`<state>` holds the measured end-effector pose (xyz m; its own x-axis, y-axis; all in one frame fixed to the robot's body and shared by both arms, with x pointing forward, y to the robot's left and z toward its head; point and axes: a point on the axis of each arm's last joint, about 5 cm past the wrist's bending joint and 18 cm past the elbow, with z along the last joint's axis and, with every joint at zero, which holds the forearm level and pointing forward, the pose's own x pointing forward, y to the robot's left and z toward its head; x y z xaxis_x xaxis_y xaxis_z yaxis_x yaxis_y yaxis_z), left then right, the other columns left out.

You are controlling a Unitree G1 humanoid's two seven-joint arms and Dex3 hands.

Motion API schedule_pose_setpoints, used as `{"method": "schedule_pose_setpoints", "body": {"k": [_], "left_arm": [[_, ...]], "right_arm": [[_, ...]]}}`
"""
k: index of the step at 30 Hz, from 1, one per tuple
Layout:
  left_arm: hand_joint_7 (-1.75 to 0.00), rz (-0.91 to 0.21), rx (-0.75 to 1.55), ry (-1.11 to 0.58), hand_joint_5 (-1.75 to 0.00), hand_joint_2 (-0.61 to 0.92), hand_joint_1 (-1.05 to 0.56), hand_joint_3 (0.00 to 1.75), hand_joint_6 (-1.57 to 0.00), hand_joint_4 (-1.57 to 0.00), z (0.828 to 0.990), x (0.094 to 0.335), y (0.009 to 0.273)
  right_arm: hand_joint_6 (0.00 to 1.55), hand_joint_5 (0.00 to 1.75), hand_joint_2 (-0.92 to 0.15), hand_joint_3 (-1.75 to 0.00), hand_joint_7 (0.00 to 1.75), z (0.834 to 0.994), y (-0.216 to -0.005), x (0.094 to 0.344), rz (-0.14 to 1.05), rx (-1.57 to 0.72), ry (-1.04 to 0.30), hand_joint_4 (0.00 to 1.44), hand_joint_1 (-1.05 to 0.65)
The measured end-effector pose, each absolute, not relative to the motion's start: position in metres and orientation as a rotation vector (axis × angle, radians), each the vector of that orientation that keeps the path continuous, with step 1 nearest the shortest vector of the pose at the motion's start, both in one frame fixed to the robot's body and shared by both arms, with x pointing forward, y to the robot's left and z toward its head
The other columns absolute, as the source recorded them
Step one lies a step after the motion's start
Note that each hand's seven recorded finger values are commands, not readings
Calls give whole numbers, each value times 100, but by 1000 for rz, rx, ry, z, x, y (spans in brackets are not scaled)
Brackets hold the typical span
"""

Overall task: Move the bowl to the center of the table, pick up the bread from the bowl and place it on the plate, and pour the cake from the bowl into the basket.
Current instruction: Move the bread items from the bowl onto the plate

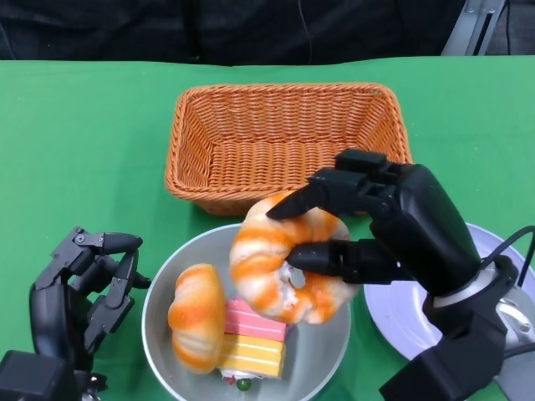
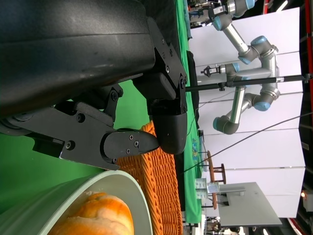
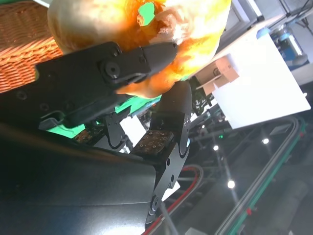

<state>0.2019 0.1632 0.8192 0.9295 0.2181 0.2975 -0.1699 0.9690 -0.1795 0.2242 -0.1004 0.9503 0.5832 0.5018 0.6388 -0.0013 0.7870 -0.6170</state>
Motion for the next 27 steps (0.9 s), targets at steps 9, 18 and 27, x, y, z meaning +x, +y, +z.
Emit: {"method": "schedule_pose_setpoints", "body": {"k": [9, 18, 27], "left_arm": [[-120, 192, -143, -309, -151, 92, -20, 38, -82, -79, 818, 201, 166], [-119, 181, -143, -307, -151, 91, -23, 36, -82, -78, 817, 201, 167], [-121, 179, -160, -307, -153, 91, -22, 37, -81, -77, 817, 201, 169]], "right_arm": [[81, 169, -65, -76, 118, 961, -110, 223, 244, -581, -885, 75, -20], [76, 175, -62, -87, 133, 968, -125, 216, 174, -537, -819, 77, -17], [75, 175, -61, -91, 138, 974, -138, 210, 101, -526, -785, 81, -23]]}}
